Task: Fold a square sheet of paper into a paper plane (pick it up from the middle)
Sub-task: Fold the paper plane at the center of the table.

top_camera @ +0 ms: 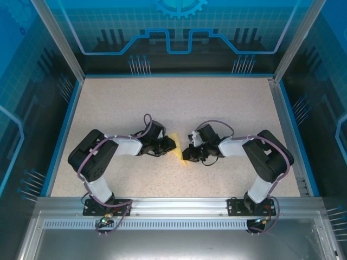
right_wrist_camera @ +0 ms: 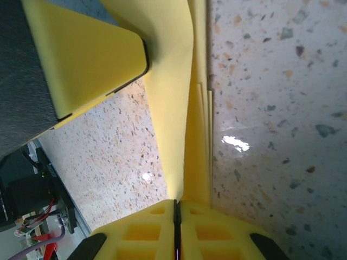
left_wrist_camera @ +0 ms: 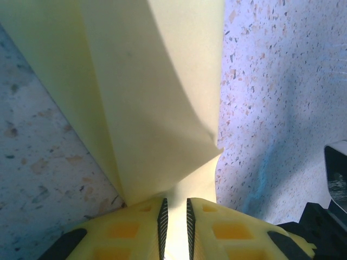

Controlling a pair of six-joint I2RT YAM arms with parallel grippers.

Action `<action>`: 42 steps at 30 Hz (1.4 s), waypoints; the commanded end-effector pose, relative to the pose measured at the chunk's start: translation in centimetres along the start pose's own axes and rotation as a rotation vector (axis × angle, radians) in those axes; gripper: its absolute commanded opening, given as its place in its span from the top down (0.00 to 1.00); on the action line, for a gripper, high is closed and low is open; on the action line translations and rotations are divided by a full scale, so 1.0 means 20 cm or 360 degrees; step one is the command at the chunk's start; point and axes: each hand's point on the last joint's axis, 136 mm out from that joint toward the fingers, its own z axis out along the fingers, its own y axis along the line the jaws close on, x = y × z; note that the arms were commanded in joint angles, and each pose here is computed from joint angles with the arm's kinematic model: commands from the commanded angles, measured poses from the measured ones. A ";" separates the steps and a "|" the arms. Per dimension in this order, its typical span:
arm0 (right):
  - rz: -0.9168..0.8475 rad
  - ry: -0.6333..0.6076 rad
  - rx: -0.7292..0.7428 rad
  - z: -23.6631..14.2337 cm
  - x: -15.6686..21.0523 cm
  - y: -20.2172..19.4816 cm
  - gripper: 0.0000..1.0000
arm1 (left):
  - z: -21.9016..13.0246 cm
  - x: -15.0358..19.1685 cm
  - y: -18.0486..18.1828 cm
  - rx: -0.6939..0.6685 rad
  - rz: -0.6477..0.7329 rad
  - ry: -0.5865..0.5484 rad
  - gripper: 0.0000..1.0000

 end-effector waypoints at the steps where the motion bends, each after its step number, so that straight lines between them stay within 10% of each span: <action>1: 0.0020 0.0122 0.0042 0.04 0.10 -0.04 0.91 | 0.02 0.05 0.13 -0.0146 -0.0069 0.0065 0.77; 31: 0.0023 0.0219 0.0096 0.05 0.21 -0.09 0.89 | 0.03 0.05 0.14 -0.0162 -0.0075 0.0070 0.78; 42: -0.0289 -0.0120 0.0180 -0.21 0.04 0.10 0.74 | 0.03 0.06 0.15 -0.0167 -0.0072 0.0079 0.78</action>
